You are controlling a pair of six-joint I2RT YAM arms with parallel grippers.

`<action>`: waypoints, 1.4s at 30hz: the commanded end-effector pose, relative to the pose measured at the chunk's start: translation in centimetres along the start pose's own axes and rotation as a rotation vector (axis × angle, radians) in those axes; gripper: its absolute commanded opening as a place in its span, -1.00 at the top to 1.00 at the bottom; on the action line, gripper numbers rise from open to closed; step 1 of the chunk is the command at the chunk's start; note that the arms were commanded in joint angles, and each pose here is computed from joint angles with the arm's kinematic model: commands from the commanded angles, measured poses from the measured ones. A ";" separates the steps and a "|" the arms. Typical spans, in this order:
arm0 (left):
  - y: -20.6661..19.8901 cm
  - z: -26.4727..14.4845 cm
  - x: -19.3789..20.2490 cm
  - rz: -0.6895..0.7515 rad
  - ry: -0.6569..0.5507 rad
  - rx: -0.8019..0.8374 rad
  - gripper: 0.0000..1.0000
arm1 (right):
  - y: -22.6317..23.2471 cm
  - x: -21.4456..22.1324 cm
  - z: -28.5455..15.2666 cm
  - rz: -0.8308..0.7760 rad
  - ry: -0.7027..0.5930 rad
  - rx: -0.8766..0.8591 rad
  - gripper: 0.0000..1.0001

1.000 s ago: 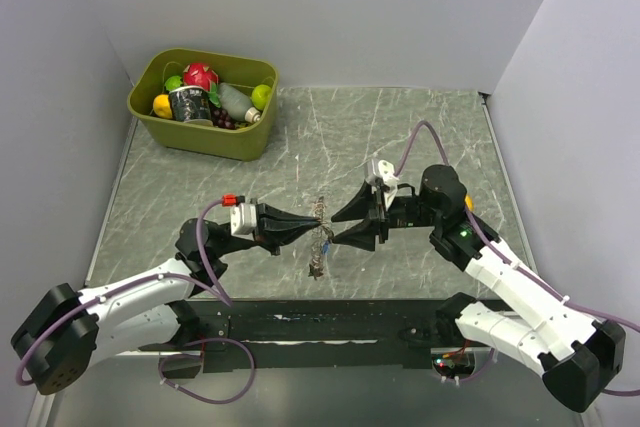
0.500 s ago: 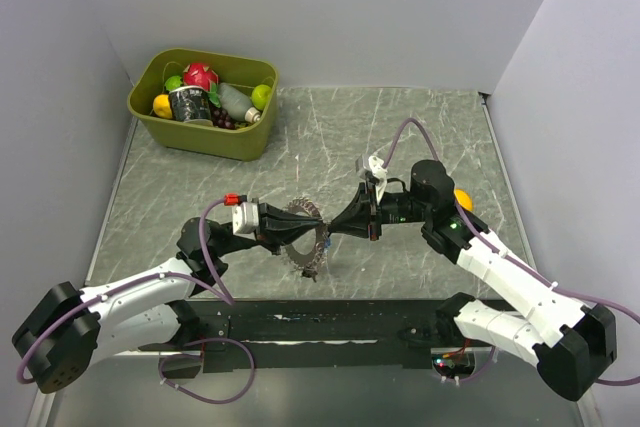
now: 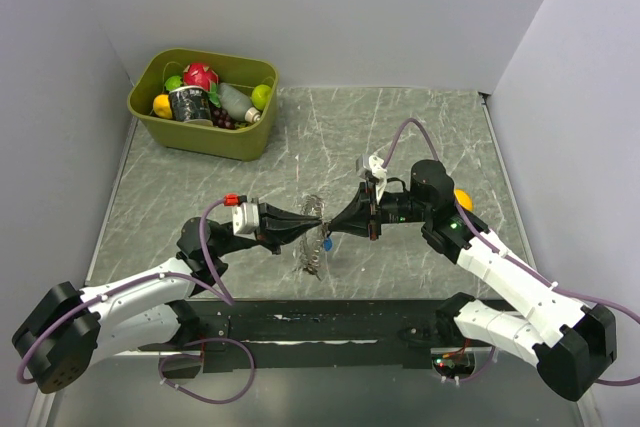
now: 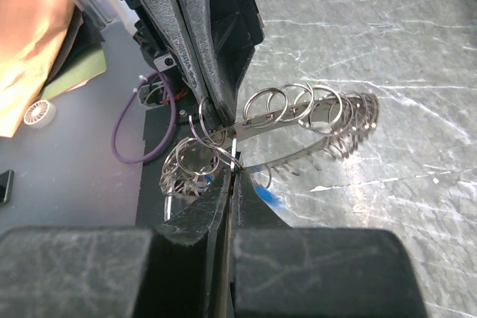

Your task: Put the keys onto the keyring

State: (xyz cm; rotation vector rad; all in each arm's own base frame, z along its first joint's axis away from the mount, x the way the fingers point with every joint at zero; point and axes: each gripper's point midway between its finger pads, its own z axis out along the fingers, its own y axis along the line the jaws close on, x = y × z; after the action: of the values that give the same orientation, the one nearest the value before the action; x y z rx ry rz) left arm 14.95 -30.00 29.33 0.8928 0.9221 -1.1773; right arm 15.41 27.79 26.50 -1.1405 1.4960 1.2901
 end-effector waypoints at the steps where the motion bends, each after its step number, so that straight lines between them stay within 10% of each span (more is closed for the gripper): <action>1: -0.1 0.8 -3.9 0.082 -0.105 0.013 0.98 | -0.1 -0.8 0.1 -0.047 -0.024 0.008 1.00; 24: -0.7 0.8 -4.6 0.062 -0.128 0.044 0.98 | -1.0 0.8 -0.3 -0.068 0.043 0.086 0.97; 33: -0.8 0.8 -3.8 0.048 -0.099 0.050 0.98 | -0.6 -3.0 -2.3 -0.178 -0.088 0.207 -0.38; 42: -2.0 0.9 -4.1 0.041 -0.115 0.118 0.98 | 2.4 -5.0 -1.8 -0.242 -0.156 0.038 -0.33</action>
State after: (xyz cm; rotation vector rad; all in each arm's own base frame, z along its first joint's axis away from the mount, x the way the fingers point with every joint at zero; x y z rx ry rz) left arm 14.22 -30.11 29.05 0.9177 0.9303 -1.2192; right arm 15.23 25.91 30.78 -1.0779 1.3171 1.0813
